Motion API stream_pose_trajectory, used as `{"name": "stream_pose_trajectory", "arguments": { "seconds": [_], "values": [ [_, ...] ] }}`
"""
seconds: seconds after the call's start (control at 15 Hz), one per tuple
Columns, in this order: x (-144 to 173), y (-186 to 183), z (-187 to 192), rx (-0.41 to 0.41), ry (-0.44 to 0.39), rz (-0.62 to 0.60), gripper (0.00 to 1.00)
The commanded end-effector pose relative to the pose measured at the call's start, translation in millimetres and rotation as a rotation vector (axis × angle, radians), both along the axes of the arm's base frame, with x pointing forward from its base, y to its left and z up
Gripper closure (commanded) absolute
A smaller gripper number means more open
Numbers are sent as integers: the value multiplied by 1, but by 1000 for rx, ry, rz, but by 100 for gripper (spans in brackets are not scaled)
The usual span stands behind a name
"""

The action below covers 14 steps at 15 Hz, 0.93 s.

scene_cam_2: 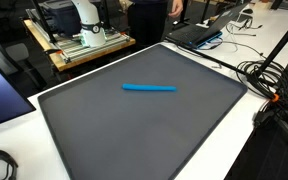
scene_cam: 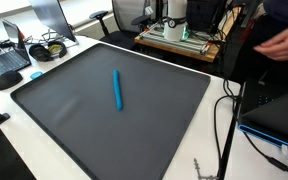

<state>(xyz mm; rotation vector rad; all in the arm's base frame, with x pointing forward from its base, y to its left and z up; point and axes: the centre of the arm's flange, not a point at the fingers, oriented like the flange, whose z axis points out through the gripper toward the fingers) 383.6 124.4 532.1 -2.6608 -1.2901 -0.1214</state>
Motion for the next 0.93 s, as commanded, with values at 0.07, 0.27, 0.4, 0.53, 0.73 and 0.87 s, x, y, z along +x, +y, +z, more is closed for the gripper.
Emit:
{"name": "stream_pose_trajectory", "arguments": {
  "seconds": [0.07,0.27,0.4,0.53,0.73,0.87],
  "values": [
    [14,-22,0,-62,51,-190,99],
    [55,-67,-28,-87,90,-355,99],
    [71,-95,-43,-114,102,-466,99],
    [81,-115,-55,-138,123,-576,99],
    [89,-131,-67,-107,186,-743,99],
    [81,-131,-73,-108,169,-683,99]
  ]
}}
